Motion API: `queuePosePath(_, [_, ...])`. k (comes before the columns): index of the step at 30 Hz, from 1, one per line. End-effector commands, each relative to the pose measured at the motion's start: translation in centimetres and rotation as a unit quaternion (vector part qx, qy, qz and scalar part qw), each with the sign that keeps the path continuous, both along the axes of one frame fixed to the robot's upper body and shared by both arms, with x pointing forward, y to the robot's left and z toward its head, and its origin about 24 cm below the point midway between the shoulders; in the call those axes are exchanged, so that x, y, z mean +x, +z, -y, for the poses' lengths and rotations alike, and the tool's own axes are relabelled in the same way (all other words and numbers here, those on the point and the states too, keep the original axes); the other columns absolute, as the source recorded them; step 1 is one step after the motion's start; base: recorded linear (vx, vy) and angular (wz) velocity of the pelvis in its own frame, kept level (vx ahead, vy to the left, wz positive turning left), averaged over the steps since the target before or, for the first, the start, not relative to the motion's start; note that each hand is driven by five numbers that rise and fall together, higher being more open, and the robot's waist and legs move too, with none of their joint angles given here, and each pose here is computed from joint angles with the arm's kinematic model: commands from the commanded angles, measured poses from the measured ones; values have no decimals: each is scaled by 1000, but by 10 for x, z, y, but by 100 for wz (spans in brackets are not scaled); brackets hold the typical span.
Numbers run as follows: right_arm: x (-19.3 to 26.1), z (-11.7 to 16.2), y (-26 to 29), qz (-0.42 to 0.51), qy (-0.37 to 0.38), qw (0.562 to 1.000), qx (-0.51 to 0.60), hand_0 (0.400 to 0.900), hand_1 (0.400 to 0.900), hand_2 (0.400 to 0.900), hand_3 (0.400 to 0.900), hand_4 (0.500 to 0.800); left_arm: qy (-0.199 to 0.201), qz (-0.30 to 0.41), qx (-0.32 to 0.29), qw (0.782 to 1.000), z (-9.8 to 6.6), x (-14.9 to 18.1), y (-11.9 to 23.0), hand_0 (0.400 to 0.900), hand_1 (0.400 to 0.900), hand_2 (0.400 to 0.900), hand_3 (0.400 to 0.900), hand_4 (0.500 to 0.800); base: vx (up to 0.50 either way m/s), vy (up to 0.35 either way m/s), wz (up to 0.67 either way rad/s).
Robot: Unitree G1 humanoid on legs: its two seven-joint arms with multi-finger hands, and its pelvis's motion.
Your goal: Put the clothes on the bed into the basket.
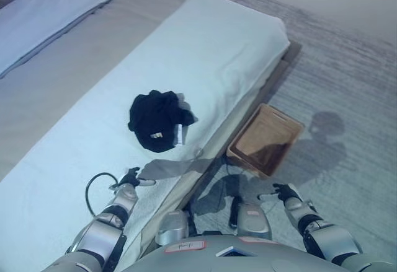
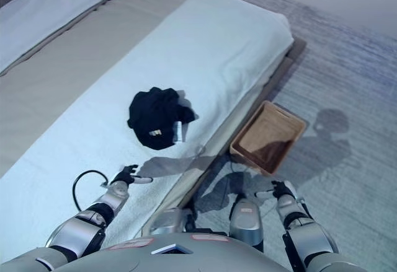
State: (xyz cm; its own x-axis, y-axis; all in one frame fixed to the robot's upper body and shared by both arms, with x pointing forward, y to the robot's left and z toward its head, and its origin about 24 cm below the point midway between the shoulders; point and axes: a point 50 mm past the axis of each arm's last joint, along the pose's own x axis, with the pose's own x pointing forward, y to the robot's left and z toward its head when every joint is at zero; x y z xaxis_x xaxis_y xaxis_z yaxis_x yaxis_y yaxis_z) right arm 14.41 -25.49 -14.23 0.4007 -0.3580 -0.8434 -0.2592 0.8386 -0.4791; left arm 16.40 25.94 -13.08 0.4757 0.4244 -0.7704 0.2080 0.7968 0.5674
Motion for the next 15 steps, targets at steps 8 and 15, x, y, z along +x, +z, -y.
queuePosePath(8, [-42,42,2,-61,-23,995,-75,900,900,900,900,800,0,32,40,999,-10,7,8,900,900,900,900,800,134,-84,5])
queuePosePath(15, [-43,53,7,-57,-31,994,-91,900,900,900,900,800,-63,202,221,952,-69,77,100,900,900,900,900,800,38,-4,-8])
